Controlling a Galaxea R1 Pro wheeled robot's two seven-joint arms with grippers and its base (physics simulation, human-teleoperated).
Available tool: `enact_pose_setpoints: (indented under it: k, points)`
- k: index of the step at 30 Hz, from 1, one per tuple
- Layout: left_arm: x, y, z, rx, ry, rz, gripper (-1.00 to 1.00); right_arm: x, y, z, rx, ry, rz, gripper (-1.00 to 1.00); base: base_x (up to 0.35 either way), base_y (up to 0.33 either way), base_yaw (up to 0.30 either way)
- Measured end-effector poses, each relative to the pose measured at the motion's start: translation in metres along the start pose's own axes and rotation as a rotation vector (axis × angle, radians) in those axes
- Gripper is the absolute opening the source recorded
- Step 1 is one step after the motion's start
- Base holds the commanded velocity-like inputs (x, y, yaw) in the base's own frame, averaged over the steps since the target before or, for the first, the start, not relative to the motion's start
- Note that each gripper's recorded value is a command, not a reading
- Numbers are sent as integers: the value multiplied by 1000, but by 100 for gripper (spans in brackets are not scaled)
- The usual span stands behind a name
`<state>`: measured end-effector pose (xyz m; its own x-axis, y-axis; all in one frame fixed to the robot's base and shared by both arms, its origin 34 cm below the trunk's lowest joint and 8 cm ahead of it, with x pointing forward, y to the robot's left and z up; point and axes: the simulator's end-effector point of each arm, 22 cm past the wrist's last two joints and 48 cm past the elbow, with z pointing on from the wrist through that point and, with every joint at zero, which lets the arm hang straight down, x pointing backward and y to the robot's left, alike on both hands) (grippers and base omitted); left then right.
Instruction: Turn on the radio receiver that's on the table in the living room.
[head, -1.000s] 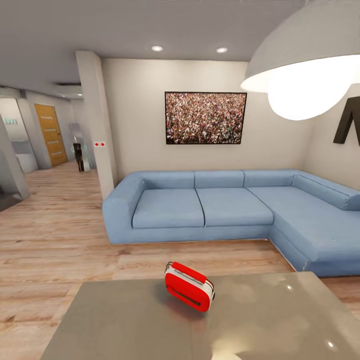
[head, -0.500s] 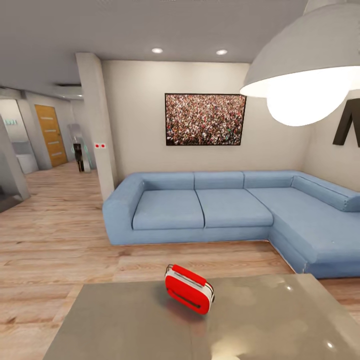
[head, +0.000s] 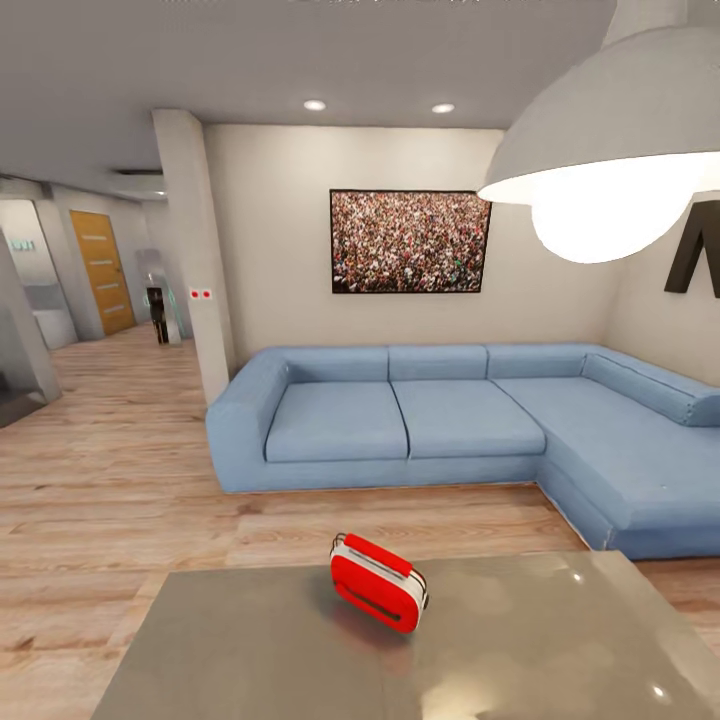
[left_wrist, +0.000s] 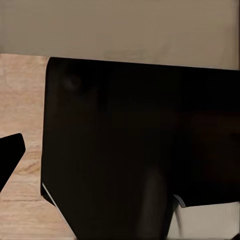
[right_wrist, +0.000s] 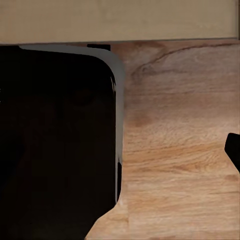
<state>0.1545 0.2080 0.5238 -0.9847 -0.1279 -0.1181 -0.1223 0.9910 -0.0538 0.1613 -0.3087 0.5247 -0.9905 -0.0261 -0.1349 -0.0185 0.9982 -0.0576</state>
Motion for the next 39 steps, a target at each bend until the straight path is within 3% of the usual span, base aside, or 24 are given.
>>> enact_pose_setpoints:
  k: [39]
  points:
    - [11, 0, -49, -4, 24, -1, 100, 8, -8, -49, 11, 14, -4, 100, 0, 0, 0]
